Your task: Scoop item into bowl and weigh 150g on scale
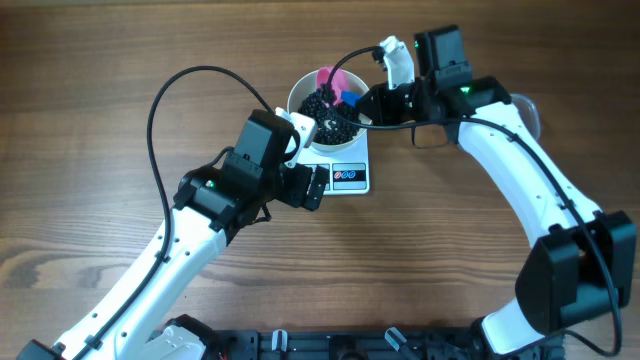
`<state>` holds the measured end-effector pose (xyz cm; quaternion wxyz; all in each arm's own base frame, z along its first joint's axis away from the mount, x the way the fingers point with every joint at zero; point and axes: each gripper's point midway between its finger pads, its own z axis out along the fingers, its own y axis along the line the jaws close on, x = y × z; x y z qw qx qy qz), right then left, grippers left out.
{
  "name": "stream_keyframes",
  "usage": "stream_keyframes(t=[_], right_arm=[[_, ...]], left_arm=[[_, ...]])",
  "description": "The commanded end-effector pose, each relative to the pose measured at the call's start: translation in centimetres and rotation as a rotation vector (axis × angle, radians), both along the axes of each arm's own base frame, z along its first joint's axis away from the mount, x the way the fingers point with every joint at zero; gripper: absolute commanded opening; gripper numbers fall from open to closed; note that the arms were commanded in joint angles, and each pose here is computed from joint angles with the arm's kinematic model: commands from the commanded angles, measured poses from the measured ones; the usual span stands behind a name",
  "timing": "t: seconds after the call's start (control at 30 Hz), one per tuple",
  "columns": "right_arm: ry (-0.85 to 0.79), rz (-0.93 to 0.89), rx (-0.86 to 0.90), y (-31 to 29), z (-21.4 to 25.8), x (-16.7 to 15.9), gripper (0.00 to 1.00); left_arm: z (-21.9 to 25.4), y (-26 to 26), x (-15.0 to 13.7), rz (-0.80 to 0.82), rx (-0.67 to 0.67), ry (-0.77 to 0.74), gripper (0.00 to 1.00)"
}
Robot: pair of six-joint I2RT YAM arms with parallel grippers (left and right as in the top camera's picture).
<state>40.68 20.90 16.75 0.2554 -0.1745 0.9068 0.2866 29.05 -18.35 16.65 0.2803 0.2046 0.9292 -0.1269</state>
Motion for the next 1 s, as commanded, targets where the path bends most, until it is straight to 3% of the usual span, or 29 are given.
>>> stream_keyframes(t=[0.0, 0.17, 0.27, 0.97], right_arm=[[-0.083, 0.026, 0.02, 0.0, 2.7, 0.1, 0.04], [-0.15, -0.043, -0.117, -2.1, 2.0, 1.7, 0.04], [-0.206, 0.025, -0.161, -2.1, 2.0, 1.7, 0.04], [-0.211, 0.05, -0.163, -1.8, 2.0, 1.5, 0.04]], left_arm=[[-0.3, 0.0, 0.0, 0.01, 0.003, 0.006, 1.0], [-0.3, 0.0, 0.0, 0.01, 0.003, 0.006, 1.0], [-0.3, 0.0, 0.0, 0.01, 0.003, 0.006, 1.0], [-0.3, 0.0, 0.0, 0.01, 0.003, 0.006, 1.0]])
